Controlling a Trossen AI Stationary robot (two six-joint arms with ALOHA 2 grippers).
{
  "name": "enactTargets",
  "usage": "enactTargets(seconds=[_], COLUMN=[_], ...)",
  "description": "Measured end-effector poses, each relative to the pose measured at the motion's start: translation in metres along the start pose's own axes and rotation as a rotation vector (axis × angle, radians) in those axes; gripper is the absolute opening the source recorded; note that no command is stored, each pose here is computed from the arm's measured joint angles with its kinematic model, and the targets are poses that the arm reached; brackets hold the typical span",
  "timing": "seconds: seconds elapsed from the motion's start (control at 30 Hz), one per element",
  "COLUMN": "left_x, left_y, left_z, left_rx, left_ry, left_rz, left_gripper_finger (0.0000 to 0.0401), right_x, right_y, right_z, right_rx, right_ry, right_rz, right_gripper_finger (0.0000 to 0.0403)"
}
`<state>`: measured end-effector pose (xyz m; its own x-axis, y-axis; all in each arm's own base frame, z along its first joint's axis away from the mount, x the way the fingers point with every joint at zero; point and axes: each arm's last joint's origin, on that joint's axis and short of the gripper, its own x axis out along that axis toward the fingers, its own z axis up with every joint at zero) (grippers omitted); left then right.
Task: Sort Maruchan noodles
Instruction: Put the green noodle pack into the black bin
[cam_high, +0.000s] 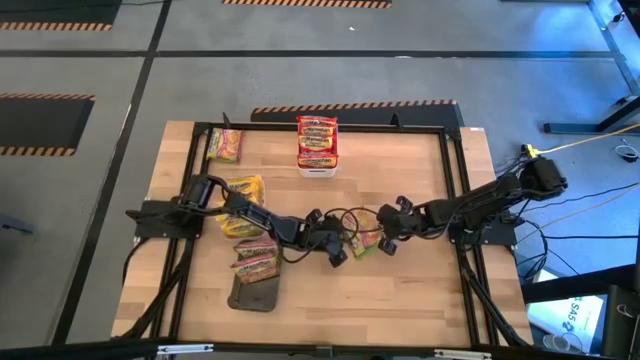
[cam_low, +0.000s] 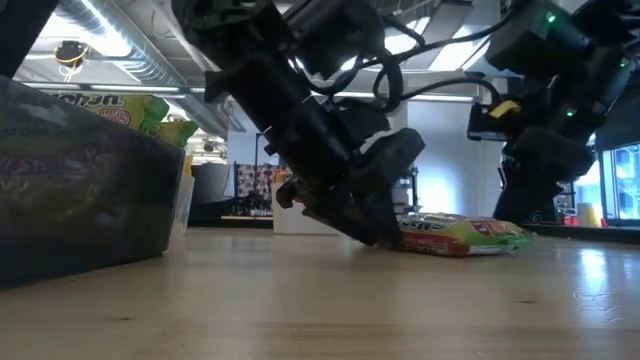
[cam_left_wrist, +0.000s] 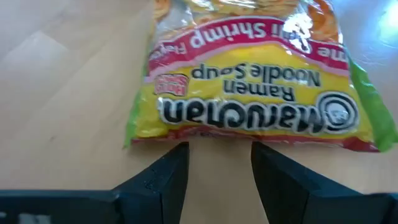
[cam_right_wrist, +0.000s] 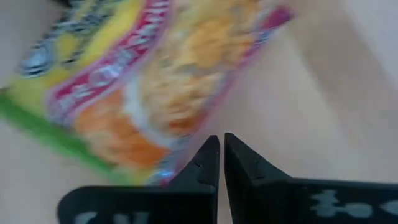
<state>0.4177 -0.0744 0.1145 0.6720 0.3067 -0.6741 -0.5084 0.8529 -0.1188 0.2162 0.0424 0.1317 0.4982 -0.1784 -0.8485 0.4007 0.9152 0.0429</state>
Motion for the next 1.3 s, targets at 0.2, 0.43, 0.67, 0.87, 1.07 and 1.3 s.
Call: enactTargets(seconds=[0.2, 0.43, 0.67, 0.87, 1.07, 1.3], left_x=[0.005, 0.008, 0.01, -0.005, -0.057, -0.082], left_y=[0.01, 0.014, 0.015, 0.009, -0.014, -0.045], left_z=[0.006, 0.013, 0.019, 0.025, 0.037, 0.013], left_rx=[-0.023, -0.049, -0.069, 0.001, 0.062, 0.118], left_ry=[-0.008, -0.033, -0.073, -0.11, -0.158, -0.148], left_rz=[0.027, 0.028, 0.011, 0.031, -0.016, -0.104], left_gripper_finger=[0.0167, 0.0167, 0.0167, 0.0167, 0.0163, 0.0163], right_x=[-0.003, -0.002, 0.025, 0.023, -0.028, -0.076], right_y=[0.023, 0.053, 0.076, 0.095, 0.078, 0.03], right_z=[-0.011, -0.019, -0.014, 0.006, 0.02, 0.018], right_rx=[0.024, 0.033, 0.002, -0.119, -0.142, 0.023], right_ry=[0.043, -0.018, -0.112, -0.16, -0.157, -0.17], right_rz=[0.155, 0.299, 0.364, 0.38, 0.321, 0.103], right_gripper_finger=[0.0003, 0.0003, 0.0003, 0.0003, 0.0003, 0.0004])
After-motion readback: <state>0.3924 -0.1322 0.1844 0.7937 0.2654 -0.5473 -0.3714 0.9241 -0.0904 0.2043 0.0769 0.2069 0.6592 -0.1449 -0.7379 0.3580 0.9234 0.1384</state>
